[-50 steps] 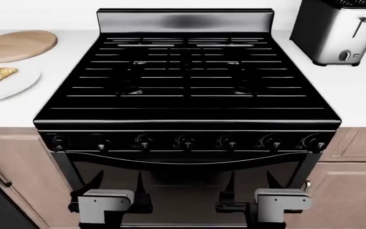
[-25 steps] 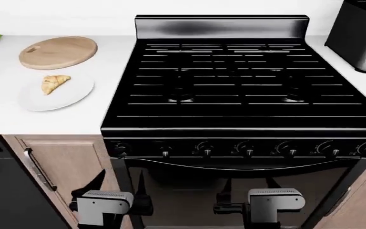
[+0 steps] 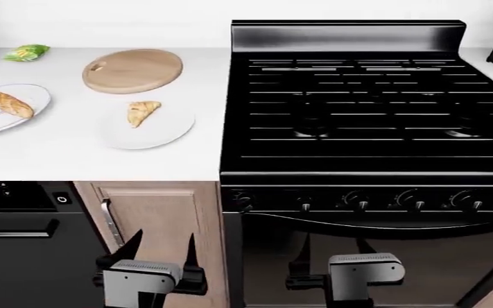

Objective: From the different types of pastries on the counter, select a croissant and place it on the cutting board. Then retrieve a jar of jam from the cabinet and place it alongside the croissant on the cutting board.

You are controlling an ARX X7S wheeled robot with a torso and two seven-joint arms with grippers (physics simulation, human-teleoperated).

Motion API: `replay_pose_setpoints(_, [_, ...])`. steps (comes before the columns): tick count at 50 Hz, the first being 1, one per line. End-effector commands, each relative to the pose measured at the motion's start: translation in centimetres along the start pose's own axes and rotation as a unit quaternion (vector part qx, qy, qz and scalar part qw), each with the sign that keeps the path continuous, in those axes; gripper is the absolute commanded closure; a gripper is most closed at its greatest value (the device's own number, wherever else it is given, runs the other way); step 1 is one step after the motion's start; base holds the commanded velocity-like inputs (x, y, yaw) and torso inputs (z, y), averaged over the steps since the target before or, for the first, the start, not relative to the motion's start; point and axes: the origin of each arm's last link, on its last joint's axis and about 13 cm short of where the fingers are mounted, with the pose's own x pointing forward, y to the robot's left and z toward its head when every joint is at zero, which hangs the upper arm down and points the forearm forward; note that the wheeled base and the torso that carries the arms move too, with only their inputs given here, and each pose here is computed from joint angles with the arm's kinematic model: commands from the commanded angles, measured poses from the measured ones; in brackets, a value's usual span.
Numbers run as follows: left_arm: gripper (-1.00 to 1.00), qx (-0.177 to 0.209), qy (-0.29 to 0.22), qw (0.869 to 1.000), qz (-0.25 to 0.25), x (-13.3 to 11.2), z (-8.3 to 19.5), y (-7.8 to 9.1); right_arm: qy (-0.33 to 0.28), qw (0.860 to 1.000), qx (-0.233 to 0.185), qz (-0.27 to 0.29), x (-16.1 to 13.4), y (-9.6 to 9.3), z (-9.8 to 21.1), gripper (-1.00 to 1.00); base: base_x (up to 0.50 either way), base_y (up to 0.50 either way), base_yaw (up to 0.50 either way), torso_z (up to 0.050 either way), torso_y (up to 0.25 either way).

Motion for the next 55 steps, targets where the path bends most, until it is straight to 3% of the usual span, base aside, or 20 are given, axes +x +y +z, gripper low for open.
replay_pose_setpoints(1, [-1.0,0.005,0.004,1.0,-0.003,0.0,-0.1,-0.1,0.002,1.0,-0.005,0.001,-0.1,0.0,0.0,-1.0,0.0,0.5,0.0,0.0,0.0])
replay_pose_setpoints(44, [-1.0,0.015,0.036,0.999,-0.001,1.3,-0.8,-0.1,0.003,1.0,-0.011,0.0,0.1,0.2,-0.1,-1.0,0.0,0.5,0.0,0.0,0.0])
replay_pose_setpoints(55, [-1.0,0.016,0.037,0.999,0.027,2.5,0.0,0.3,0.027,0.999,-0.015,-0.023,1.2,0.0,-0.2,-1.0,0.0,0.5,0.0,0.0,0.0])
